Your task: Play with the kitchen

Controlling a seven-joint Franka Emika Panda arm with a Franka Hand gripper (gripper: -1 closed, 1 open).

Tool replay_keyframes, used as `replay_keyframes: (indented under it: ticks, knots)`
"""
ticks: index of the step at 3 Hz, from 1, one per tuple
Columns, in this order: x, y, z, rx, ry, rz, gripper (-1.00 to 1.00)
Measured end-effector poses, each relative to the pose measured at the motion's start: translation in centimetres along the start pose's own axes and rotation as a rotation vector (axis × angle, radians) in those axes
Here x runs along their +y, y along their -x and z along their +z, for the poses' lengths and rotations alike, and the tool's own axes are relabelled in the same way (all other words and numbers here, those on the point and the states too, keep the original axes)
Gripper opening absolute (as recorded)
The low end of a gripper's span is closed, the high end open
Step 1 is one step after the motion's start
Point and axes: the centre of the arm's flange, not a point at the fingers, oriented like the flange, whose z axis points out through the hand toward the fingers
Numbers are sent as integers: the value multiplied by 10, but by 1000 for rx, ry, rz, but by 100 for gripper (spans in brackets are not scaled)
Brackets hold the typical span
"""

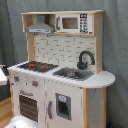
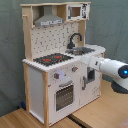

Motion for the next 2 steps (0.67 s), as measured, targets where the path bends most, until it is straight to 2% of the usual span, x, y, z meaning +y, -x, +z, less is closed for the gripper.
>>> replay_keyframes:
  ticks: [2]
  knots:
    - [44, 0, 37, -82, -21, 94, 100]
